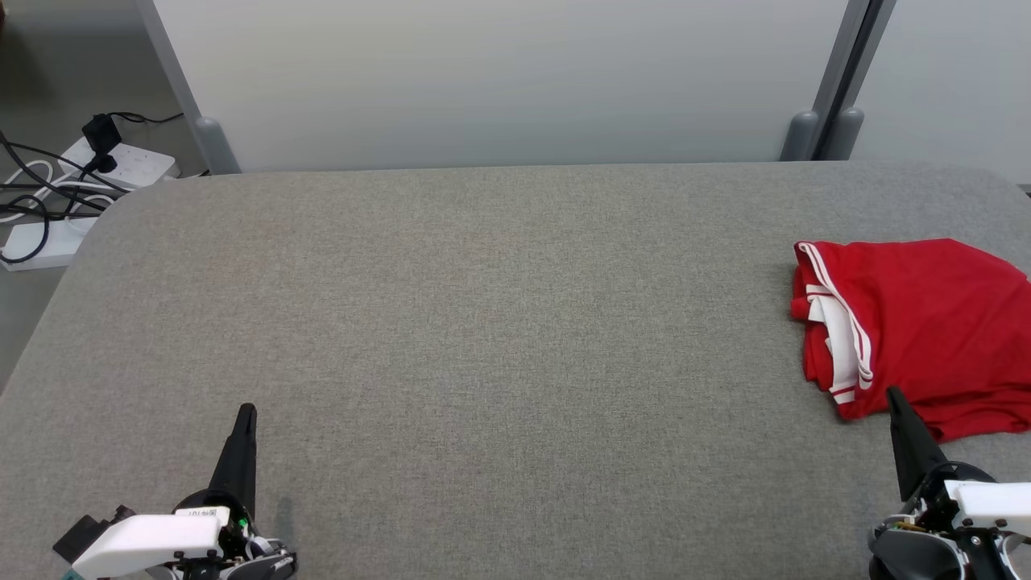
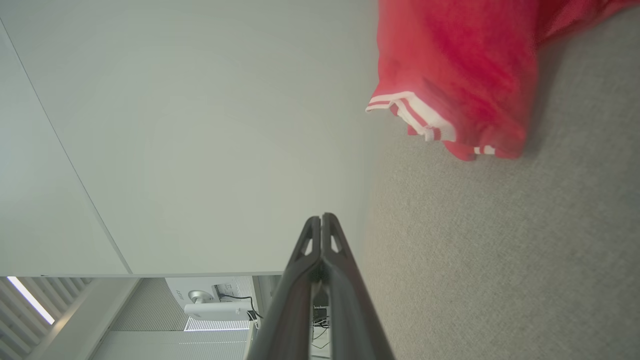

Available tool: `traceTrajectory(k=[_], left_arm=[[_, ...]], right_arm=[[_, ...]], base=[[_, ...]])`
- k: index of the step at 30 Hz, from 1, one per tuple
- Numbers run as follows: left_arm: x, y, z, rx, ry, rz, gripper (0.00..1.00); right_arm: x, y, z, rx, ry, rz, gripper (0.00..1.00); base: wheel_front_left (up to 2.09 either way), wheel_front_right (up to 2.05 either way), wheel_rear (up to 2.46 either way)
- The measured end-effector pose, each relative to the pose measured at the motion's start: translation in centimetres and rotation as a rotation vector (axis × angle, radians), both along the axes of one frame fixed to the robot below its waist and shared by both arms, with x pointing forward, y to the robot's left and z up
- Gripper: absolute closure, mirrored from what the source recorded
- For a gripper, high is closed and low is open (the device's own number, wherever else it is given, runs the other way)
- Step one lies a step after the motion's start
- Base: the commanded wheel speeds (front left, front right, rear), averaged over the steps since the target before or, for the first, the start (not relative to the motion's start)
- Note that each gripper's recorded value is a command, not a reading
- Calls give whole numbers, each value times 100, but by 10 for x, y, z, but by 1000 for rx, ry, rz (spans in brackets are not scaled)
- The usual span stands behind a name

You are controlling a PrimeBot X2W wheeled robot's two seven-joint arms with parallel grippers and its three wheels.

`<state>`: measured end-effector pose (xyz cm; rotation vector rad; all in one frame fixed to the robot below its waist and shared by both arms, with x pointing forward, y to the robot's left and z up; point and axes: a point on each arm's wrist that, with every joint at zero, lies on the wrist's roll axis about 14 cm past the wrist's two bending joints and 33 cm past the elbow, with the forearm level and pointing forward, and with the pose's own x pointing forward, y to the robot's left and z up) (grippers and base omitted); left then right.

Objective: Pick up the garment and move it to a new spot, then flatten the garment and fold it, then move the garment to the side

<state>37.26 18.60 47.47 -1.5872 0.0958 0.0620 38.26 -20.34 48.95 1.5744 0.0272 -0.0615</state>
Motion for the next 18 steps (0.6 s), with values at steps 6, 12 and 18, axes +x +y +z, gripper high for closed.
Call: traceTrajectory(k=[6, 12, 18], left_arm=[[0, 0, 0, 0, 0, 0, 100], [0, 0, 0, 0, 0, 0, 100], [0, 0, 0, 0, 0, 0, 100]], right_arm=[[0, 0, 0, 0, 0, 0, 100], [0, 0, 0, 0, 0, 0, 100], [0, 0, 0, 0, 0, 0, 100]], base=[[0, 0, 0], [0, 0, 0], [0, 0, 0]])
